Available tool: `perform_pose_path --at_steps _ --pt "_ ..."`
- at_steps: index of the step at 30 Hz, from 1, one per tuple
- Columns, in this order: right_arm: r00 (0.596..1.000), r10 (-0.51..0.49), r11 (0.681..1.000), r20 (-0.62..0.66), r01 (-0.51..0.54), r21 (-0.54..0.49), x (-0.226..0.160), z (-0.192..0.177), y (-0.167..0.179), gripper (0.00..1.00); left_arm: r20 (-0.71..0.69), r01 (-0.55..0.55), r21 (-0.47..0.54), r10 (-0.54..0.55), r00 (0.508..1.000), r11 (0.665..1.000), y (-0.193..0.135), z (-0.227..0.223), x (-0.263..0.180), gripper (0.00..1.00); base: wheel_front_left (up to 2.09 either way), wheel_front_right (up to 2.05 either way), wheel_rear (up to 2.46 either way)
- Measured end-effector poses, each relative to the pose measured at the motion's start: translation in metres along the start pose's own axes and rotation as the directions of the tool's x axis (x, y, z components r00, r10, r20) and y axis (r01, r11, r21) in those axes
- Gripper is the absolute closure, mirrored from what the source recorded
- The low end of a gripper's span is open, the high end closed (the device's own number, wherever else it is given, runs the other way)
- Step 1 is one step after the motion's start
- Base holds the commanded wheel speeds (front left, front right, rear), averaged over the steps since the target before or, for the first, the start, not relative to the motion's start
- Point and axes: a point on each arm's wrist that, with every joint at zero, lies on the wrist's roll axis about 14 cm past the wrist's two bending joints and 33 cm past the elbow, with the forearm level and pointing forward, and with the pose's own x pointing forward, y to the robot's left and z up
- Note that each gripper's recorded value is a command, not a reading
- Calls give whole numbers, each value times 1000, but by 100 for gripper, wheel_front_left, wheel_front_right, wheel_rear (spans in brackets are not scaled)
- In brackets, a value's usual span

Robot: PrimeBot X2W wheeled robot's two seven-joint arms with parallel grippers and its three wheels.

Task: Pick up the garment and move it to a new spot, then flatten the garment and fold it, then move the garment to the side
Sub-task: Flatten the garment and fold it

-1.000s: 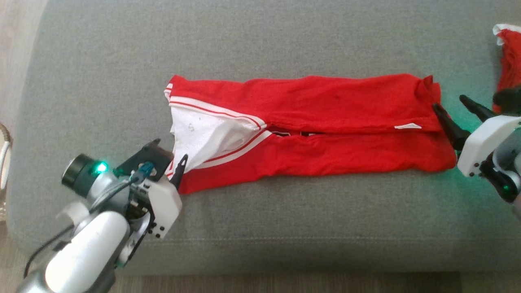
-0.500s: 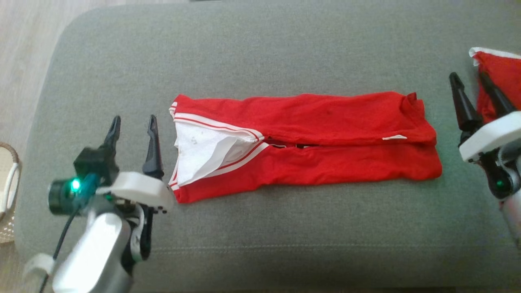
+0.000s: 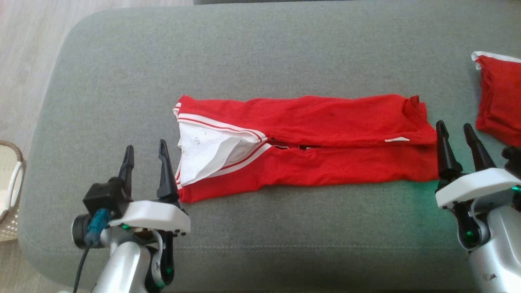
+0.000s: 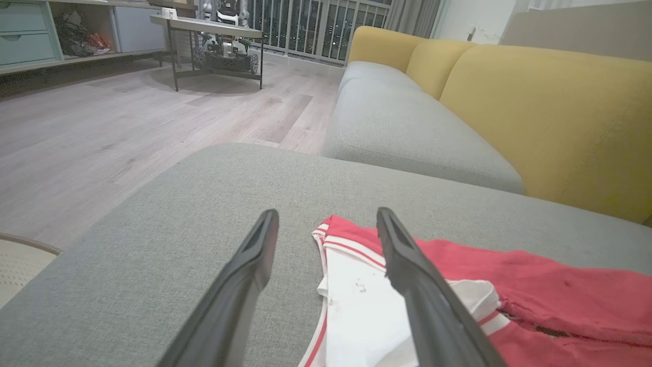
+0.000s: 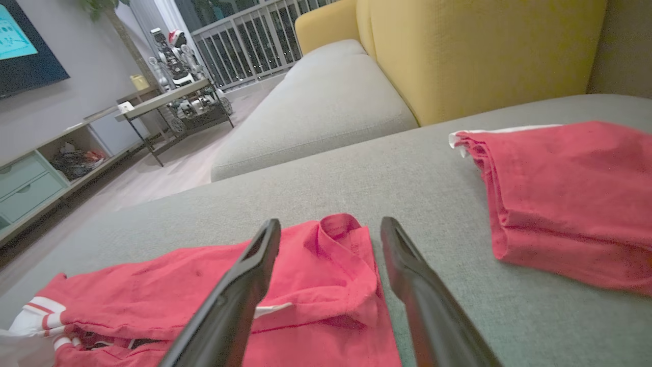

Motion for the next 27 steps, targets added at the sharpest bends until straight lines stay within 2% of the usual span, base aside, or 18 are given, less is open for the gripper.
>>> perform_pose_path --at_steps 8,13,20,27 --pt "985 -99 990 -141 111 82 7 -36 -16 0 -47 13 41 -11 999 999 5 -19 1 0 0 0 0" --pt "969 -112 983 -222 140 118 25 -55 -14 0 -76 8 50 -4 997 999 6 -30 2 0 0 0 0" --pt "925 -167 964 -341 226 141 25 -91 -27 0 -88 -10 63 15 996 998 13 -35 4 0 0 0 0" --pt "916 -141 973 -375 198 119 28 -95 -16 0 -79 -16 63 21 997 998 15 -31 2 0 0 0 0"
